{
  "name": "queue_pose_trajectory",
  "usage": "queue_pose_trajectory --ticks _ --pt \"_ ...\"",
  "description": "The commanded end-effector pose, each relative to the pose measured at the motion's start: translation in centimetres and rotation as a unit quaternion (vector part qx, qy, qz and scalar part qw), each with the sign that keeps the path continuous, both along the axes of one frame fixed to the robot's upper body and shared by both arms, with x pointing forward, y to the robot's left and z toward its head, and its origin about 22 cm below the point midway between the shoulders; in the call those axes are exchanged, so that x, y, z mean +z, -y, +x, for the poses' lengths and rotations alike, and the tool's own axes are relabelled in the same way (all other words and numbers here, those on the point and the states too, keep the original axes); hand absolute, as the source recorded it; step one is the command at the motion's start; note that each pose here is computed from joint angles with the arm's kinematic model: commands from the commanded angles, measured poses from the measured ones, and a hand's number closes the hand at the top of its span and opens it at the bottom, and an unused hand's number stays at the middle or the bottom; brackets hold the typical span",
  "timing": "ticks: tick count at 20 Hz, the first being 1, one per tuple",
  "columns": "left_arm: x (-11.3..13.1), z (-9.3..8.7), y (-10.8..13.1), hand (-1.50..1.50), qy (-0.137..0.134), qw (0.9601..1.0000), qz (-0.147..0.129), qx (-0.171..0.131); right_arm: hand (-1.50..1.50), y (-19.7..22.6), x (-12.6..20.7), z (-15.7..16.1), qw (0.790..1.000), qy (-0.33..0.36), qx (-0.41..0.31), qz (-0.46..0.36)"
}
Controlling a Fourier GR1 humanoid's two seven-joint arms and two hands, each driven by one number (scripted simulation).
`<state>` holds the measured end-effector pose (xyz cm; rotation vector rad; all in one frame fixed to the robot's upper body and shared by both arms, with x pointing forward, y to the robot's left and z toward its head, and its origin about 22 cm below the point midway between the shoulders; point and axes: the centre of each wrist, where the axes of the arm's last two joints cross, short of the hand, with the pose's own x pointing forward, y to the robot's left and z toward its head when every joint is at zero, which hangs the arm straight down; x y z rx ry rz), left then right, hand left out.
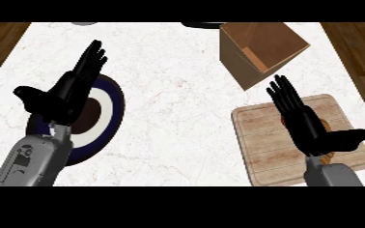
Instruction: Pick the bell pepper from the cutting board and place it in the cardboard box
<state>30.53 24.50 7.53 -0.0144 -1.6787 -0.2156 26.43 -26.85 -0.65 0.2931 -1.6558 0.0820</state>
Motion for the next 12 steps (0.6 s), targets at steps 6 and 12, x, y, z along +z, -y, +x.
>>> queue_pose_trajectory --ticks 6,12 --pt "-2.0 -2.8 -6.7 0.00 -0.086 0.9879 -0.029 0.125 -1.50 9.9 7.9 0.2 0.938 0.050 -0.261 -0.223" --pt "-3.0 -4.9 -7.3 0.00 -0.120 0.9835 -0.056 0.124 -1.50 9.6 8.8 -2.7 0.825 0.249 -0.385 -0.330"
